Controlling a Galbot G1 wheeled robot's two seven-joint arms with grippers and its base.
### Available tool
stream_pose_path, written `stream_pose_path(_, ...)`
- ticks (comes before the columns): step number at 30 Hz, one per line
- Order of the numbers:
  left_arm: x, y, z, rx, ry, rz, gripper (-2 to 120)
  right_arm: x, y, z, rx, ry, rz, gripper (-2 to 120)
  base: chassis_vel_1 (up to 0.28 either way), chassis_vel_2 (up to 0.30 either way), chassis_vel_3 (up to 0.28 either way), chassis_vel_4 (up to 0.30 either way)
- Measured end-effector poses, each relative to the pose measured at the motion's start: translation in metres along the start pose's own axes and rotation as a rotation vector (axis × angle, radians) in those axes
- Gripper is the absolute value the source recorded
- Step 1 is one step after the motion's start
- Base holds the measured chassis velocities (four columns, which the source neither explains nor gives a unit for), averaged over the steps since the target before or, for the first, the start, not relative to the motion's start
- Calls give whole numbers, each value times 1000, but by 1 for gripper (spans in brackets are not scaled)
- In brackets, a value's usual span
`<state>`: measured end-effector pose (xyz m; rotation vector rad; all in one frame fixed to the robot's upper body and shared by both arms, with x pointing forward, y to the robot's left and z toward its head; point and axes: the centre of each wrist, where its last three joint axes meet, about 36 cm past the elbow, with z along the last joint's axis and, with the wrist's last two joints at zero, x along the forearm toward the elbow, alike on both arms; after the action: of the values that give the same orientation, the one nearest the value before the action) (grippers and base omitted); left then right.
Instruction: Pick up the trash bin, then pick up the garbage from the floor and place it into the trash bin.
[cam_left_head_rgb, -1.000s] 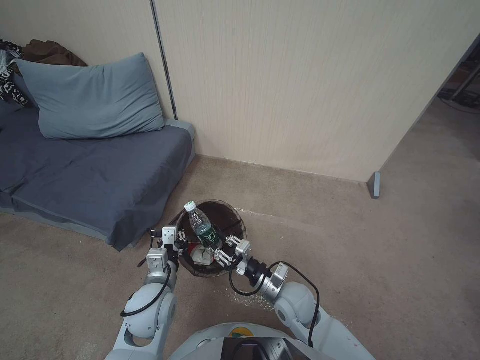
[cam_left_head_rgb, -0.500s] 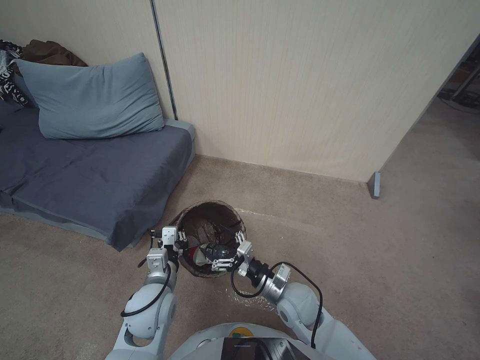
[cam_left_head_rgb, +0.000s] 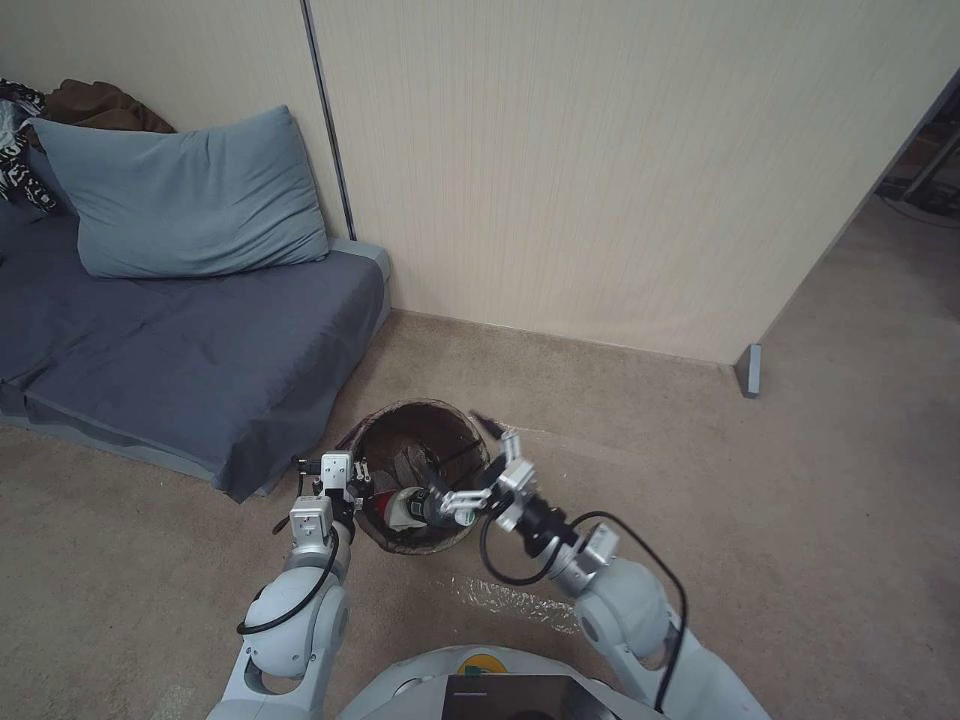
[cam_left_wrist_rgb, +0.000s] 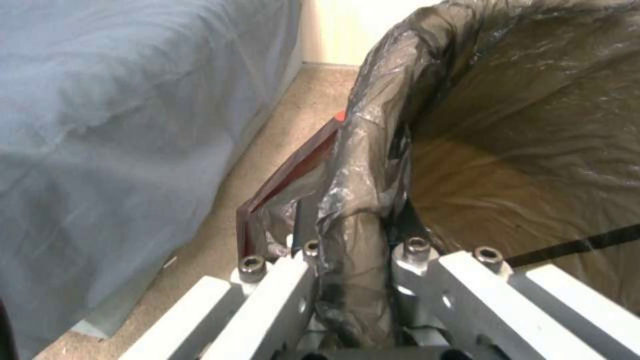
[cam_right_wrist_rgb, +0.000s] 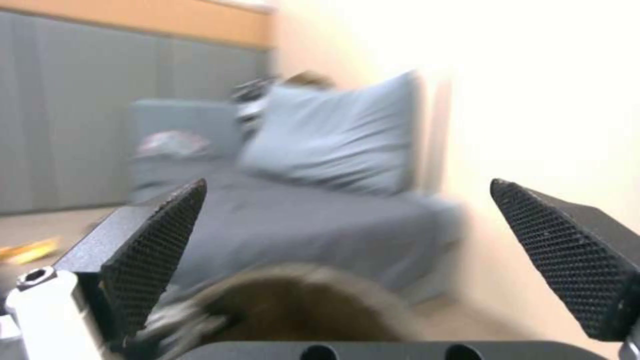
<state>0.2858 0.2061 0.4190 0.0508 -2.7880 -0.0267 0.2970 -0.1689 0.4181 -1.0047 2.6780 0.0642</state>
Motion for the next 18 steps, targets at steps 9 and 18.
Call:
stream_pose_path(9, 0, 6, -1, 3, -17, -5, 3, 47, 3, -31, 135, 66, 409, 100, 0, 0, 0, 0)
stream_pose_path(18, 3, 9, -2, 3, -45, -1, 3, 73, 13, 8, 162, 80, 590, 100, 0, 0, 0, 0)
